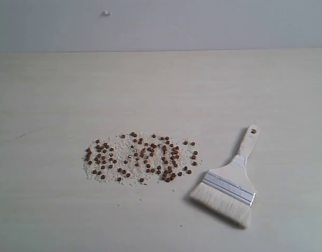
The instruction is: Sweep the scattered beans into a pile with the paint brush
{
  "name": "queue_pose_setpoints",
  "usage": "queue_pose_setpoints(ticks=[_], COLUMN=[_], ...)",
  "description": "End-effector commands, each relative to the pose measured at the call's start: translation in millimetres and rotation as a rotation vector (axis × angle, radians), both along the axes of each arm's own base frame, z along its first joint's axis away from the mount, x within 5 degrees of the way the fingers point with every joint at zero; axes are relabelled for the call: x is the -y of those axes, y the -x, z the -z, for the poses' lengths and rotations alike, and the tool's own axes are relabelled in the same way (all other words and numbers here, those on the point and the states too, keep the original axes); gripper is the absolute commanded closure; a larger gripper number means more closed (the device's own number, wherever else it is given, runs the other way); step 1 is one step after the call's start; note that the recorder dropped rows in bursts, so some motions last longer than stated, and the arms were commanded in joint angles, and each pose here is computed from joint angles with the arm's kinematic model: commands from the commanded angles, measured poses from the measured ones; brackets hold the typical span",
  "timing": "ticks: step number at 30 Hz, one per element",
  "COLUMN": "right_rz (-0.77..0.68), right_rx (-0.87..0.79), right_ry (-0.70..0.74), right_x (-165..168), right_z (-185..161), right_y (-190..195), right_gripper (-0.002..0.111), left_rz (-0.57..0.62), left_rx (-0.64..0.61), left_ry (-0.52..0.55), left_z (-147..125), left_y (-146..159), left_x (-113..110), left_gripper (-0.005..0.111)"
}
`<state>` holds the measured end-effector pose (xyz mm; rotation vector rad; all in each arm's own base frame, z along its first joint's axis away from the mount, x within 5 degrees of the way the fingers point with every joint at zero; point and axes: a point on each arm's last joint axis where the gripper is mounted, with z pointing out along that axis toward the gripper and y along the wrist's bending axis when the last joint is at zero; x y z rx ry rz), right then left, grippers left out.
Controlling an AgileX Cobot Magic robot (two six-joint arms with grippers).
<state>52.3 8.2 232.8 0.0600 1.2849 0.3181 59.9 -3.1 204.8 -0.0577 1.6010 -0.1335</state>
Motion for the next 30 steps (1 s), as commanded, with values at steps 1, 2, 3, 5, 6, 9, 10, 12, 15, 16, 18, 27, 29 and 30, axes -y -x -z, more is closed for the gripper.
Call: queue_pose_setpoints(ticks=[1, 2, 3, 5, 6, 9, 10, 12, 15, 16, 18, 27, 29, 30], right_rz=[-0.006, -0.006, -0.006, -0.027, -0.038, -0.047, -0.044, -0.039, -0.048, -0.052, -0.049, 0.128, 0.121, 0.12], right_rx=[0.013, 0.013, 0.013, 0.02, 0.018, 0.023, 0.035, 0.06, 0.109, 0.135, 0.192, 0.017, -0.087, -0.115], right_ry=[-0.031, -0.031, -0.031, -0.102, -0.148, -0.182, -0.169, -0.146, -0.185, -0.199, -0.243, -0.271, -0.235, -0.199], right_x=[0, 0, 0, 0, 1, 1, 1, 1, 2, 2, 4, 16, 12, 10], right_z=[0, 0, 0, -1, -2, -3, -4, -5, -10, -12, -17, -49, -58, -64], right_y=[1, 1, 1, 1, 1, 2, 2, 3, 4, 5, 8, -22, -43, -52], right_gripper=[0.108, 0.108, 0.108, 0.108, 0.108, 0.108, 0.108, 0.108, 0.108, 0.108, 0.108, 0.108, 0.108, 0.108], left_rz=[0.004, 0.004, 0.004, 0.004, 0.004, 0.004, 0.004, 0.004, 0.004, 0.004, 0.004, 0.004, 0.004, 0.004], left_rx=[0.008, 0.008, 0.008, 0.008, 0.008, 0.008, 0.008, 0.008, 0.008, 0.008, 0.008, 0.008, 0.008, 0.008], left_ry=[0.007, 0.007, 0.007, 0.007, 0.007, 0.007, 0.007, 0.007, 0.007, 0.007, 0.007, 0.007, 0.007, 0.007], left_z=[0, 0, 0, 0, 0, 0, 0, 0, 0, 0, 0, 0, 0, 0], left_y=[1, 1, 1, 1, 1, 1, 1, 1, 1, 1, 1, 1, 1, 1], left_x=[0, 0, 0, 0, 0, 0, 0, 0, 0, 0, 0, 0, 0, 0], left_gripper=[0.107, 0.107, 0.107, 0.107, 0.107, 0.107, 0.107, 0.107, 0.107, 0.107, 0.107, 0.107, 0.107, 0.107])
